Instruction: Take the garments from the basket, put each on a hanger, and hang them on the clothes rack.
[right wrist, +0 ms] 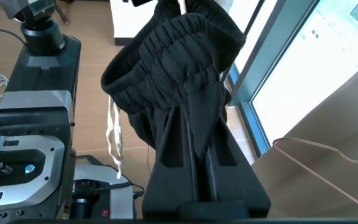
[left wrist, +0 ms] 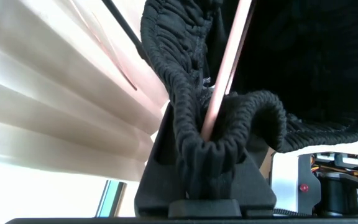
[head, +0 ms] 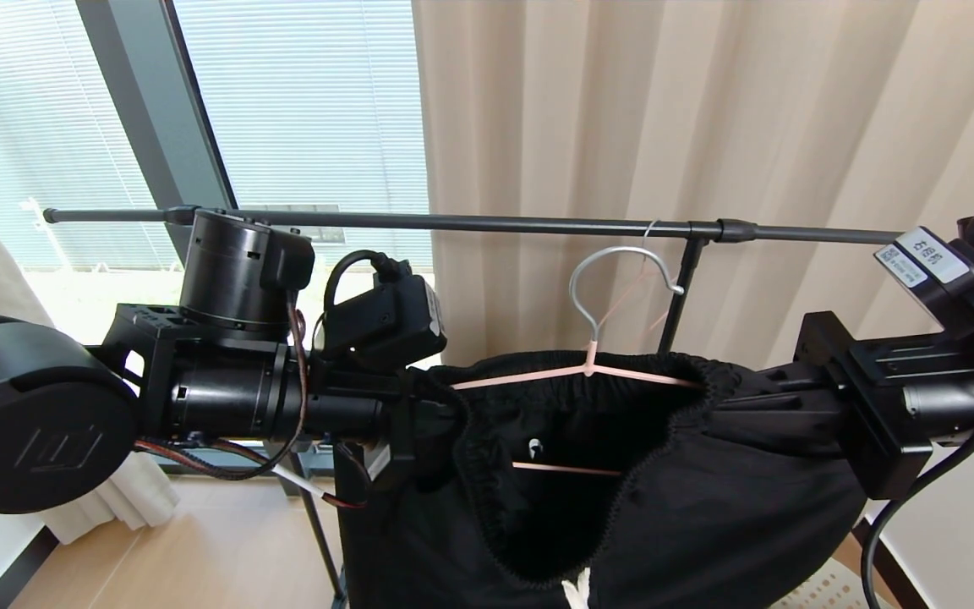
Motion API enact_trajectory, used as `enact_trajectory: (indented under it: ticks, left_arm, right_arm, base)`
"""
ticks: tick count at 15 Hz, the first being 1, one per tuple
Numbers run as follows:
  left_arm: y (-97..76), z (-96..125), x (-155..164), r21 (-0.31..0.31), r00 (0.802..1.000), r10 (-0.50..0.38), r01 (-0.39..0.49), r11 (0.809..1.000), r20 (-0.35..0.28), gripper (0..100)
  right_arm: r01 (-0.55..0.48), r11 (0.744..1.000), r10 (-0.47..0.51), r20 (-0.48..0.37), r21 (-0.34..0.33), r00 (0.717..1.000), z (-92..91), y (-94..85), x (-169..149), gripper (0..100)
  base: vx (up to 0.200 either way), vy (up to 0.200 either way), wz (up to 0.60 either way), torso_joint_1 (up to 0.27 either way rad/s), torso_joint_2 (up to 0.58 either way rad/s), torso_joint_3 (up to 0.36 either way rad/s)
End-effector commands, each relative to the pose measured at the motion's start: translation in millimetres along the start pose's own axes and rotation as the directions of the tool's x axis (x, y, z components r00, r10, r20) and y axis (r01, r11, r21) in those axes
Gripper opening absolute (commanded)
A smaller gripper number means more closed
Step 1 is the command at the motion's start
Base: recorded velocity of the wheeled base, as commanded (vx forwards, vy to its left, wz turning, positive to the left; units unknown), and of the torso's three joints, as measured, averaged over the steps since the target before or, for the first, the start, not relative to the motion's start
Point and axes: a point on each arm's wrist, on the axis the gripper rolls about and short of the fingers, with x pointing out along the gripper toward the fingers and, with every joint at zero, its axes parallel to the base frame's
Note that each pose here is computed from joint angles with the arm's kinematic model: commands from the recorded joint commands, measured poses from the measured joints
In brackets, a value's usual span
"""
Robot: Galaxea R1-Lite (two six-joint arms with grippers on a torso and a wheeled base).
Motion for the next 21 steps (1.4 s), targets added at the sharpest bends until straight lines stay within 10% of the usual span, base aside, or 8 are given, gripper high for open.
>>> enact_trajectory:
  ticks: [1,2,21]
  left_arm:
    - [-0.6,2,-3,0.005,1.000,0.005,-0.005,1.000,0.007,0]
    - [-0.6,2,-3,0.005,1.000,0.005,-0.005,1.000,0.007,0]
    - [15.8,-14,-24,-0.132,0.995,0.096,-0.099,0.986,-0.027,0]
  right_arm:
    - [-0.002,1.000,0.002,-0.006,0.010,1.000,-3.0,-1.3,1,0]
    - [-0.001,1.000,0.001,-0.007,0.010,1.000,-3.6,-0.9,1,100]
    - [0.120,0.993,-0.120,0.027,0.002,0.992,2.2,-17.6,-32,100]
  base:
    - [0.000,0.000,0.00,0.000,0.00,0.000]
    - [0.000,0.000,0.00,0.000,0.00,0.000]
    - [0.000,0.000,0.00,0.000,0.00,0.000]
